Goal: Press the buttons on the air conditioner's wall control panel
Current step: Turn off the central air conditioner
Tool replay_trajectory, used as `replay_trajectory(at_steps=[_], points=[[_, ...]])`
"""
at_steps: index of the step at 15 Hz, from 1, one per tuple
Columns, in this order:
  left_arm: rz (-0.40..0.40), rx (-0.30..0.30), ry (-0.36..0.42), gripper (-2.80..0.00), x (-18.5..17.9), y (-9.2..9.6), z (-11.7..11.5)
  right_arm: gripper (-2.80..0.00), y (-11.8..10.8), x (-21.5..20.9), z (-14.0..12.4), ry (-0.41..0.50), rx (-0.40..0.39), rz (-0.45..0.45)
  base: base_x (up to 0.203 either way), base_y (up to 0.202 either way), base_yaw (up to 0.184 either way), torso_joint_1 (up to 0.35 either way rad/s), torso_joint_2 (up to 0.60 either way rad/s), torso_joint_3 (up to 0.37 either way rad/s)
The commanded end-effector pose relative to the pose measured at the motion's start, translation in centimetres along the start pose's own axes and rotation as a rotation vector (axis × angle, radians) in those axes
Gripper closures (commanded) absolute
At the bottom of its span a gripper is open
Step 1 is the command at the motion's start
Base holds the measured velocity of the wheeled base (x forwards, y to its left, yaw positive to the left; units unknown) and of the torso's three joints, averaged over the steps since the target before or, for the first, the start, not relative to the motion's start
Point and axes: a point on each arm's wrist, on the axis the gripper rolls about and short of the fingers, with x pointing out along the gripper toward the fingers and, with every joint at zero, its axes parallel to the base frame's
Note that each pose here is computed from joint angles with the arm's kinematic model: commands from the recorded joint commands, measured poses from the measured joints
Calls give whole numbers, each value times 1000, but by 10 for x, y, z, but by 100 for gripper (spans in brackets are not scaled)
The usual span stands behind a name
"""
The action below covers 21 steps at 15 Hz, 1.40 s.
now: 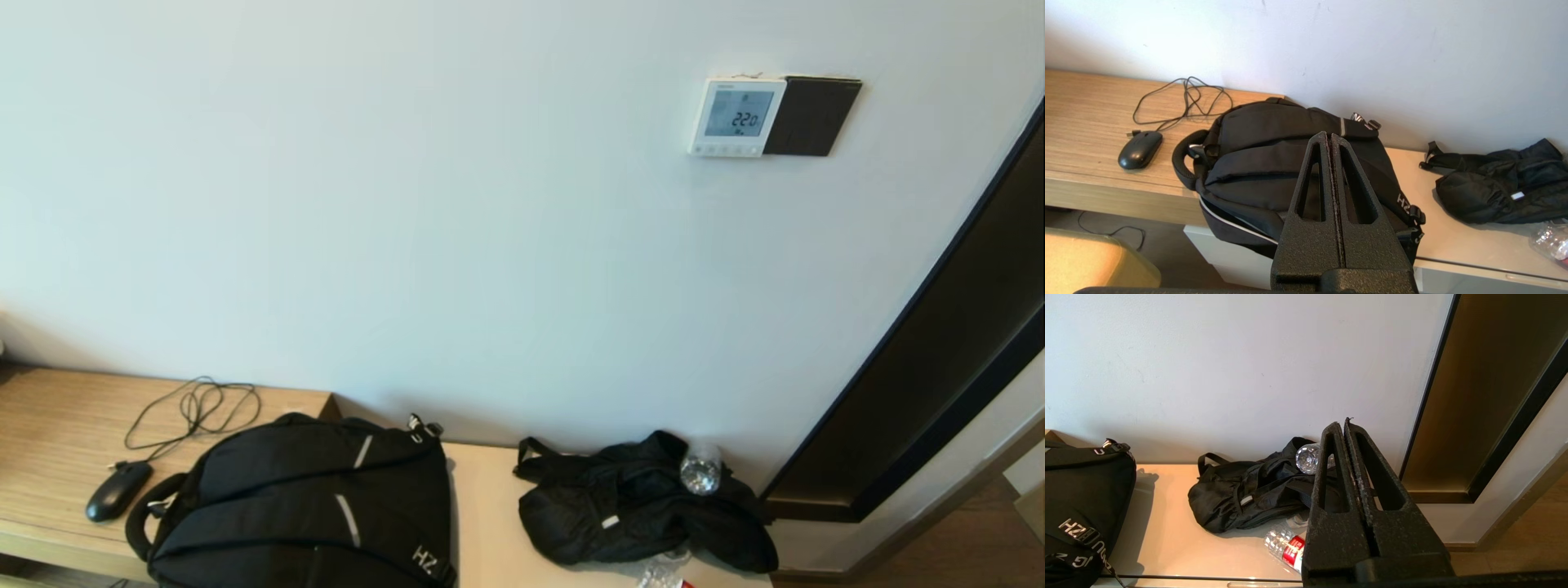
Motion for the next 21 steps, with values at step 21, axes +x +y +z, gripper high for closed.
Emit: replay_trajectory(at_steps=[21], points=[[1,-1,0,0,0,0,0,0,0,0,0,2,-1,0,0,0,0,0,0,0]])
